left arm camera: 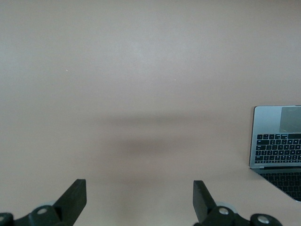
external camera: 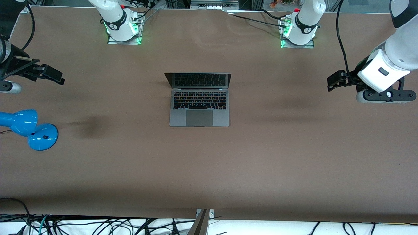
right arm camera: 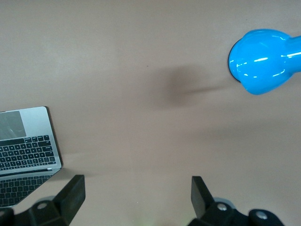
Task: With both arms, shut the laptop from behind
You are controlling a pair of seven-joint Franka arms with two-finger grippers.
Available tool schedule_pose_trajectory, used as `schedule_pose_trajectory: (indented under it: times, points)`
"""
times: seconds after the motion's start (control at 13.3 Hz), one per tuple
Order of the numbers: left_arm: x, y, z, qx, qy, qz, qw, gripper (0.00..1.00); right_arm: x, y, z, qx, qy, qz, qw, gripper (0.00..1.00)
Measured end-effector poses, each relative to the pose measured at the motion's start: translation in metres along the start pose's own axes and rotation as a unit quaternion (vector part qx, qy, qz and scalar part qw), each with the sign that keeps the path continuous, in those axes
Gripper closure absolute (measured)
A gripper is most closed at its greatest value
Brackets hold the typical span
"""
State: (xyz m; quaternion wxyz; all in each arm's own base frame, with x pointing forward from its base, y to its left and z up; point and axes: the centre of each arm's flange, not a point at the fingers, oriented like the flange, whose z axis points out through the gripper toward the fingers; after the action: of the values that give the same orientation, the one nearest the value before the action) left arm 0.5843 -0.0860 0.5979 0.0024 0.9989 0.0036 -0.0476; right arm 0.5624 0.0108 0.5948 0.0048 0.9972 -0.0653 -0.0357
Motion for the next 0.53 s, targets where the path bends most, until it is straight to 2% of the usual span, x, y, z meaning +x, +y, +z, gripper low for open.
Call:
schedule_pose_trajectory:
  times: [0.53]
  points:
    - [0.0007, 0.0015, 0.0035, 0.001, -0.004, 0.001, 1.0, 0.0, -0.0008, 0.0001, 0.0004, -0.001, -0.003, -0.007, 1.0, 0.0]
